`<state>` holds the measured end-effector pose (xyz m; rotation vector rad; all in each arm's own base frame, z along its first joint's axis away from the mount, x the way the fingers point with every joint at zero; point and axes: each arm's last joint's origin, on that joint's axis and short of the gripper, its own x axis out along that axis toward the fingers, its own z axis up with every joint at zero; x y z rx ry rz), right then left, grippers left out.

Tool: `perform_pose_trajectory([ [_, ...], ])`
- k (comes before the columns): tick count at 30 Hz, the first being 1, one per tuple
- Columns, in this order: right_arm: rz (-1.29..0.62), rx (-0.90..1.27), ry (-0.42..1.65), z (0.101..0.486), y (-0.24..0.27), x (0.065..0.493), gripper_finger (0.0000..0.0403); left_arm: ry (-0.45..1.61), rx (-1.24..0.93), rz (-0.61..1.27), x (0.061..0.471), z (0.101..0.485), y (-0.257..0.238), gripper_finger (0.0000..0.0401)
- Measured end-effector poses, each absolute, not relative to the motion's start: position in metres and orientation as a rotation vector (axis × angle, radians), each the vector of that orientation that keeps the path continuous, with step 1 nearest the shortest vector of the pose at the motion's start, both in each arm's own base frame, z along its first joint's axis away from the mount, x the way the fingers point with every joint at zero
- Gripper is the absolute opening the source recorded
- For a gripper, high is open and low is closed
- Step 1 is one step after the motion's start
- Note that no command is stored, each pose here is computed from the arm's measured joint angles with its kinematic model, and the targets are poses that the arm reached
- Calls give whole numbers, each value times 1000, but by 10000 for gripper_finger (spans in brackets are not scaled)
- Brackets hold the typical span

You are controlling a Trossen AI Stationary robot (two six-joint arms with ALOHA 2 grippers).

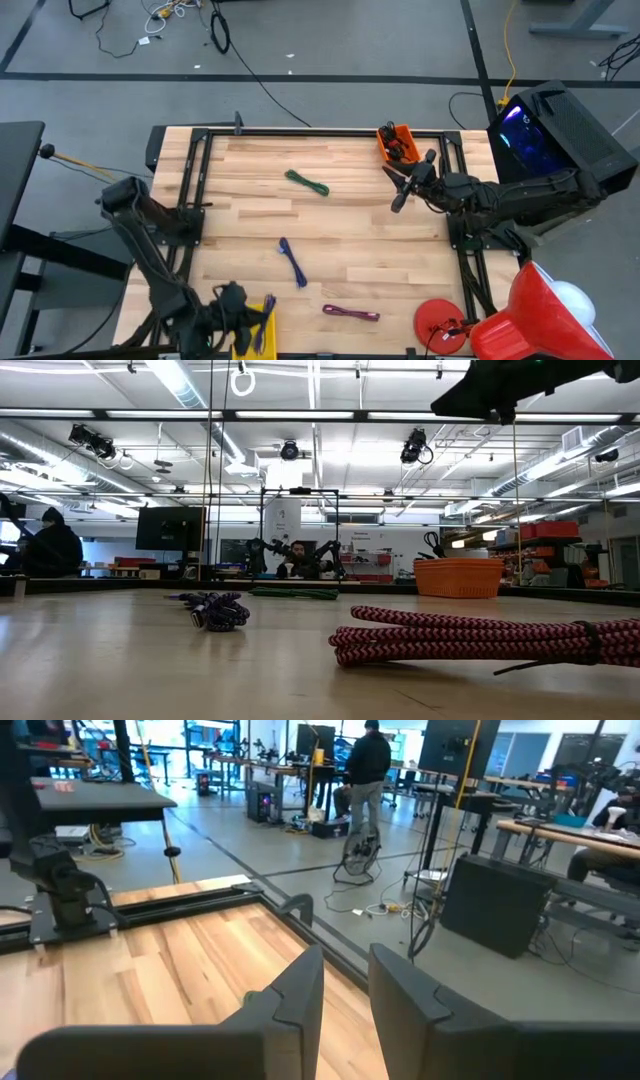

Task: Pick & Place USB Port
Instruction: Put the right blue and black charger cable into the yellow bin

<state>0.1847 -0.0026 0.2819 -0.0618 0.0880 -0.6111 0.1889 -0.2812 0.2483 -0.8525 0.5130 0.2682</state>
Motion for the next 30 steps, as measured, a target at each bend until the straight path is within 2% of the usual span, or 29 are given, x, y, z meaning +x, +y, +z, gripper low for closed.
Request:
perform_pose_trajectory([
  [7, -582, -49, 89, 281, -3, 185, 84, 520, -915, 267, 189, 224, -302, 10],
  [18, -563, -58, 136, 277, -2, 185, 84, 559, -985, 310, 175, 219, -305, 10],
  [25, -563, -62, 139, 276, -2, 185, 84, 642, -951, 396, 170, 212, -296, 10],
  [30, -562, -64, 140, 276, -2, 185, 84, 644, -955, 412, 169, 211, -295, 29],
])
